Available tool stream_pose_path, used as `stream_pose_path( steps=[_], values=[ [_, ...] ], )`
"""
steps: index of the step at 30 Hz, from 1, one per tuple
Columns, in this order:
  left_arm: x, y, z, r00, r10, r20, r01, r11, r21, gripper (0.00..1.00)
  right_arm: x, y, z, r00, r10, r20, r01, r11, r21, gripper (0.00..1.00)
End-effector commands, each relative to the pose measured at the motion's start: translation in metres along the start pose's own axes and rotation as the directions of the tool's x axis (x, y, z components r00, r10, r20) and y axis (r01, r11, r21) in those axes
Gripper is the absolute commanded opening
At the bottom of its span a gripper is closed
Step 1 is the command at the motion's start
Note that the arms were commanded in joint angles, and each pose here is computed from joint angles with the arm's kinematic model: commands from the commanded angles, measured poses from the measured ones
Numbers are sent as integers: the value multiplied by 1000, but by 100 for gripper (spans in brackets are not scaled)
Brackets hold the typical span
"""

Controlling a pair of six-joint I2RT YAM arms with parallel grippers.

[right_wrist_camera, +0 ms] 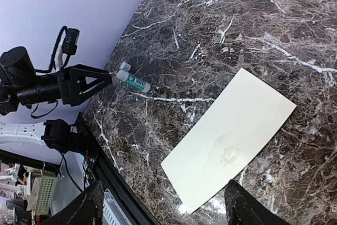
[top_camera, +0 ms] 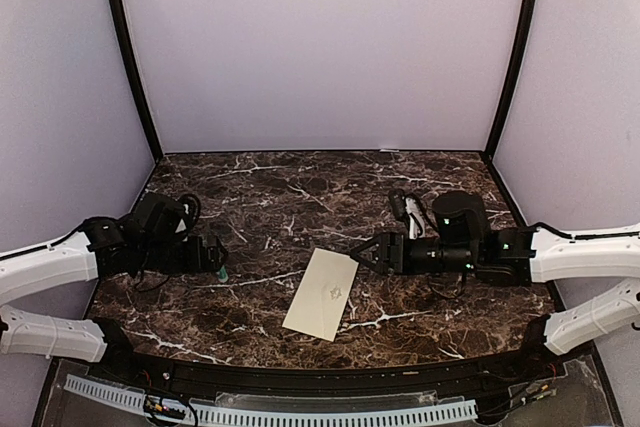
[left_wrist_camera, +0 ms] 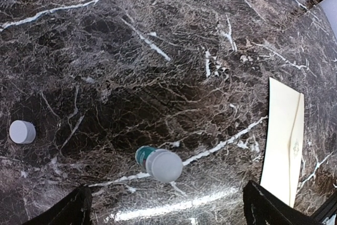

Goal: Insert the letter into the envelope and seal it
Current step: Pick up the solid glue from the center of the board.

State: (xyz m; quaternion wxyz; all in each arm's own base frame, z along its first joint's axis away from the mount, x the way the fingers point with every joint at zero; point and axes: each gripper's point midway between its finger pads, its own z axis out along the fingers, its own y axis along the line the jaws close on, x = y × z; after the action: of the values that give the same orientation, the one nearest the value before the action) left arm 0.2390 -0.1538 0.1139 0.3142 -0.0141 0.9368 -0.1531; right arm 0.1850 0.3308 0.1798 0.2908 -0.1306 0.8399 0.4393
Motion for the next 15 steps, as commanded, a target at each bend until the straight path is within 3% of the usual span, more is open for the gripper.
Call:
stream_pose_path(
  steps=[1,7,15],
  values=[
    [11,9,17,1000,-8,-13,8,1000,-16,99,-2,4,4,1000,5,11,-5,1000,-29,75],
    [7,1,30,1000,-4,-3,4,1000,10,97,0,4,9,1000,12,-3,-12,999,-30,75],
    [8,6,44,999,32,-29,-34,999,-42,71,2,3,13,1000,17,-9,-18,999,-30,75]
  ],
)
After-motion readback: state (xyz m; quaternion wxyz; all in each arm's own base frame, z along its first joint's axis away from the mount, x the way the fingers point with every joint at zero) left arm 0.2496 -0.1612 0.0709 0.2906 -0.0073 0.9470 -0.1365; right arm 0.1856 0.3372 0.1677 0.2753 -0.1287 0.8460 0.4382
